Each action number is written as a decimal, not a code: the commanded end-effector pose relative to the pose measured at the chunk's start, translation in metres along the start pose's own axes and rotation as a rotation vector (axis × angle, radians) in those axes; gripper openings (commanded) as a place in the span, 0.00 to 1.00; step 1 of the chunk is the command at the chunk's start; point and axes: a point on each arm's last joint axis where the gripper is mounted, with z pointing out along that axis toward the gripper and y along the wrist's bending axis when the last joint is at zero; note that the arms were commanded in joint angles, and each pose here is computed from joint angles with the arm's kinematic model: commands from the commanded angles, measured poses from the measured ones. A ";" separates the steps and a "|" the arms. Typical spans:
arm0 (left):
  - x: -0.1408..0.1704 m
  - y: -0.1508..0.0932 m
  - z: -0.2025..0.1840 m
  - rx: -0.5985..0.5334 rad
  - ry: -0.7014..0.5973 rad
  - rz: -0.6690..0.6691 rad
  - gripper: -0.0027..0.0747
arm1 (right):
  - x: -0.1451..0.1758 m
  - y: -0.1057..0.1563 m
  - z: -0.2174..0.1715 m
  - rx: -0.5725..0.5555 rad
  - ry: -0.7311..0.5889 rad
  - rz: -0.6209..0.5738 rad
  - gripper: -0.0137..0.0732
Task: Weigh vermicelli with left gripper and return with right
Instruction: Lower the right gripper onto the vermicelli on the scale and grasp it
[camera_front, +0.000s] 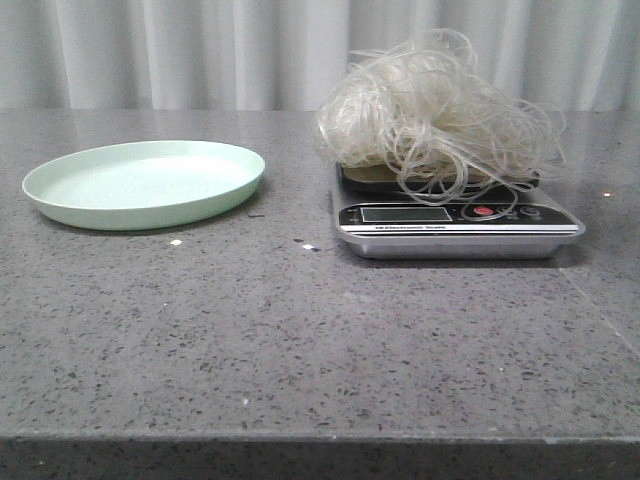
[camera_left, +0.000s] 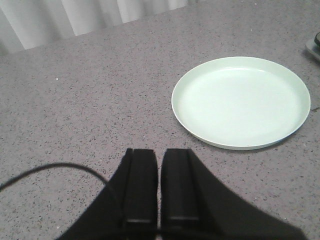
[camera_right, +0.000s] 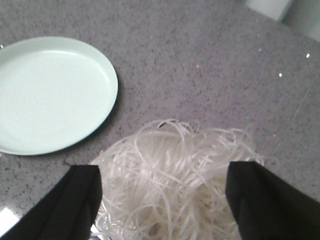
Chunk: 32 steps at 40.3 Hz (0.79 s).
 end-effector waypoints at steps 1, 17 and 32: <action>-0.013 0.001 -0.004 0.003 -0.091 -0.001 0.22 | -0.011 -0.001 0.000 0.010 -0.046 -0.029 0.86; -0.013 0.001 -0.004 0.003 -0.091 -0.001 0.22 | 0.014 -0.001 0.058 -0.008 0.131 -0.027 0.86; -0.013 0.001 -0.004 0.003 -0.091 -0.001 0.22 | 0.023 0.000 0.070 -0.015 0.191 -0.026 0.41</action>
